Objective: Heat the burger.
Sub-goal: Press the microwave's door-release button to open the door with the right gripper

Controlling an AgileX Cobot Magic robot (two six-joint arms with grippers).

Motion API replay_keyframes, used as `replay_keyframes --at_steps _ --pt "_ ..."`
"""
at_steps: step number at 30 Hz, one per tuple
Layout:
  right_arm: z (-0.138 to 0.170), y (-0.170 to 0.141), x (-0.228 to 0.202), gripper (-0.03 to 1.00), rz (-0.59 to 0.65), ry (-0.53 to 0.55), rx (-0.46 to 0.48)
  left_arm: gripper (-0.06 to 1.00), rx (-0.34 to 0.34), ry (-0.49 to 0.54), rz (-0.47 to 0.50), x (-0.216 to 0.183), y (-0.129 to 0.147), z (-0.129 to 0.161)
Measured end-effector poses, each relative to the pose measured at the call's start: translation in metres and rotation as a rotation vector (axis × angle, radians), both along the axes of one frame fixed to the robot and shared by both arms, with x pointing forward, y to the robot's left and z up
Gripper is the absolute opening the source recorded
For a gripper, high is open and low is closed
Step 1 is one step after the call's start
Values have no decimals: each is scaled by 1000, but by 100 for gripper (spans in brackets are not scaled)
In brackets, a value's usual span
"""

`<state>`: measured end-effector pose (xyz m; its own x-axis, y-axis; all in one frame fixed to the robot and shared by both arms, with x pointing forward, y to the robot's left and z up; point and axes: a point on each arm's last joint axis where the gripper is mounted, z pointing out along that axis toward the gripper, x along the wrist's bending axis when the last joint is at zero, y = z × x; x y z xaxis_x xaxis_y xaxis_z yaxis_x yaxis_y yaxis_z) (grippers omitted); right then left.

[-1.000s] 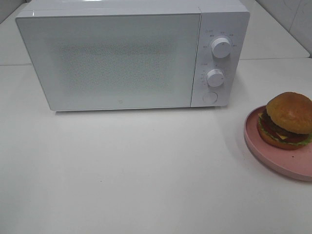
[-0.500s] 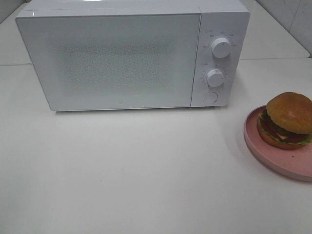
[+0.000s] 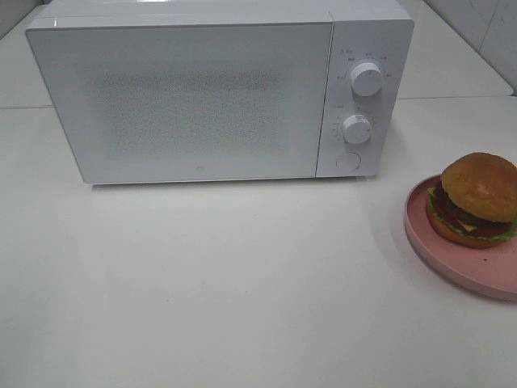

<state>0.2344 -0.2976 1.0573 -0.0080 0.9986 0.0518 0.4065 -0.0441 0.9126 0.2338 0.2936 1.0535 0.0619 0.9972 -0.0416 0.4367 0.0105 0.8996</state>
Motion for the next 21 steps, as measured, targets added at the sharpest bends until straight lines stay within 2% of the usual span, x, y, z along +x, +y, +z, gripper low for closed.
replay_keyframes --at_steps 15,21 --pt "0 0 0 61 0 0 0 0 0 0 0 0 0 0" --pt "4 0 3 58 0 3 0 0 0 0 0 0 0 0"
